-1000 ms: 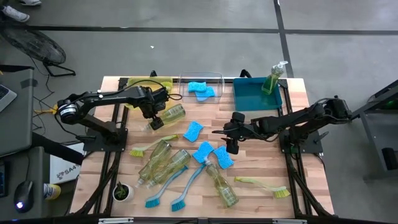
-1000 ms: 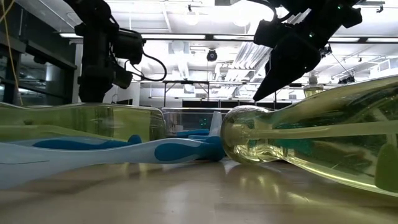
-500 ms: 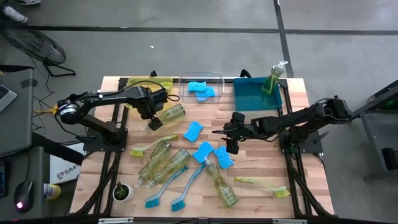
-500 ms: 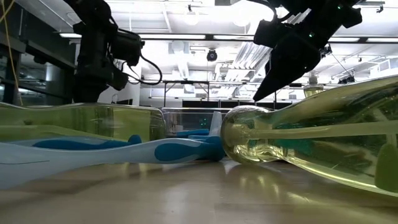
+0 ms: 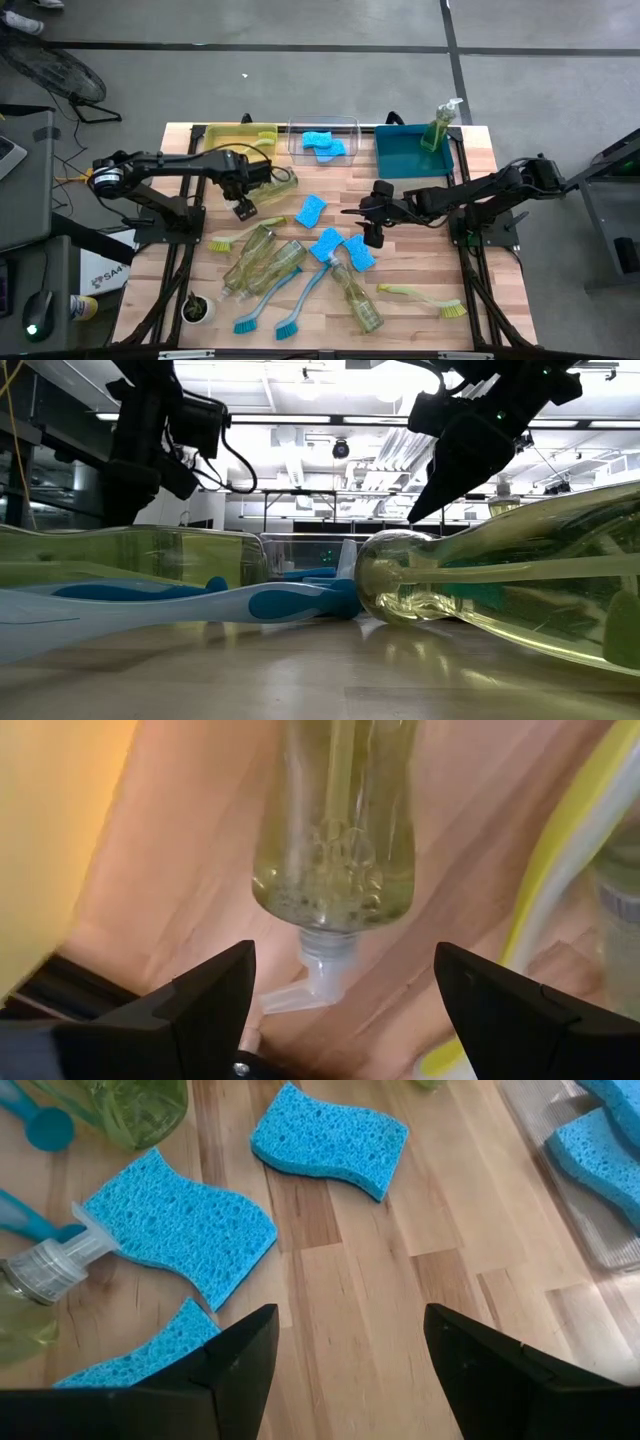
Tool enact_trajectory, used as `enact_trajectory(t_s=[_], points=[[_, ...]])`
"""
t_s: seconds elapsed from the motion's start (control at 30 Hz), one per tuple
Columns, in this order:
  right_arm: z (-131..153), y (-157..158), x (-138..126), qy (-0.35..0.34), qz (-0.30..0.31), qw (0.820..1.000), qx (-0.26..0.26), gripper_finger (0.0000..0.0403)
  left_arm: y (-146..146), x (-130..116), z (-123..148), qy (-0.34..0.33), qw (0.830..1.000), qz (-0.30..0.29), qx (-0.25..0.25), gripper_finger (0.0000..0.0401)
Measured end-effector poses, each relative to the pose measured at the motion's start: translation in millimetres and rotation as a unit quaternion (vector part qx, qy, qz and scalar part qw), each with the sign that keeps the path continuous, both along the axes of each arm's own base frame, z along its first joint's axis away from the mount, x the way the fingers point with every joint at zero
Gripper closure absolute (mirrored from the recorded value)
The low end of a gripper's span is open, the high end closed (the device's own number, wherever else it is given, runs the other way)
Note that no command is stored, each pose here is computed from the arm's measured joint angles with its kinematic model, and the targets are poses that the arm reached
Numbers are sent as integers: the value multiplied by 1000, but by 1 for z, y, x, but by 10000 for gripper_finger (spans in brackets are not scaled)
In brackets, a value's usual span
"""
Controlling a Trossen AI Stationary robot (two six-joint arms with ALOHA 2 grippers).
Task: Pick & Place Kitchen Sink Supplies
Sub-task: Put the dish soap into the blue bin
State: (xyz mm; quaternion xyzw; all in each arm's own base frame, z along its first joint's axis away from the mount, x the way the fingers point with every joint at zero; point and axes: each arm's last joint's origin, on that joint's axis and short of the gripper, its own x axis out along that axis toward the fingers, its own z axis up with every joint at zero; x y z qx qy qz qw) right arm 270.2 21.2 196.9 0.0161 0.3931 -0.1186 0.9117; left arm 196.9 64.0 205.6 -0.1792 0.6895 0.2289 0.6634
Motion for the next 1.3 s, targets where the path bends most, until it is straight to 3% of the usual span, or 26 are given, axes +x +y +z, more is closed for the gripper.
enact_trajectory(t_s=[0.43,0.57,1.3], points=[[0,0,0,0,5,1000,7,158,-15,-9,-31,23,999,0,30,98],[0,0,0,0,5,1000,7,158,-14,-4,-31,-5,999,-3,37,98],[0,1,0,-1,4,1000,12,158,-14,-9,-47,-10,999,-4,52,98]])
